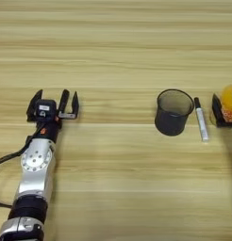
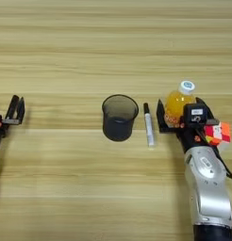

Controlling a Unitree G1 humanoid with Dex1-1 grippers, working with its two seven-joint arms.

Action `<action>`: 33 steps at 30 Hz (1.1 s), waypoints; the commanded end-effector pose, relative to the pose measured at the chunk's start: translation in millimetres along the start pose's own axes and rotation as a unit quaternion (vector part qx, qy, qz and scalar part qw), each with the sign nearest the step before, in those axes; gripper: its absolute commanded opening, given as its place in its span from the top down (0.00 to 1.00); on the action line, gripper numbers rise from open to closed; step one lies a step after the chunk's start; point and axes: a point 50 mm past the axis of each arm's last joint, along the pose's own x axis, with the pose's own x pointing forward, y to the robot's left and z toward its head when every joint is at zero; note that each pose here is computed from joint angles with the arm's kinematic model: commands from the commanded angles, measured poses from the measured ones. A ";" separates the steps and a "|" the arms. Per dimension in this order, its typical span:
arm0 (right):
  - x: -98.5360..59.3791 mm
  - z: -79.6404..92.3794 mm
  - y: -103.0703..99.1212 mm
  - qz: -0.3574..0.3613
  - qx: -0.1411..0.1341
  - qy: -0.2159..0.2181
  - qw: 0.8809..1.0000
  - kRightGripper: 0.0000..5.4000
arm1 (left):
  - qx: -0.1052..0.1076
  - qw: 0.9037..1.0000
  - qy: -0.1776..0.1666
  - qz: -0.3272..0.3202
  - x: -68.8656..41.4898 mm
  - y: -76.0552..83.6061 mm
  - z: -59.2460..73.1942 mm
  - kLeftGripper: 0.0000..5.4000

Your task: Move the objects on the table

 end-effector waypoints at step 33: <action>17.4 10.9 2.9 -0.004 0.017 -0.043 0.999 0.37 | 0.009 1.000 0.001 -0.001 -1.3 -3.3 -0.4 0.00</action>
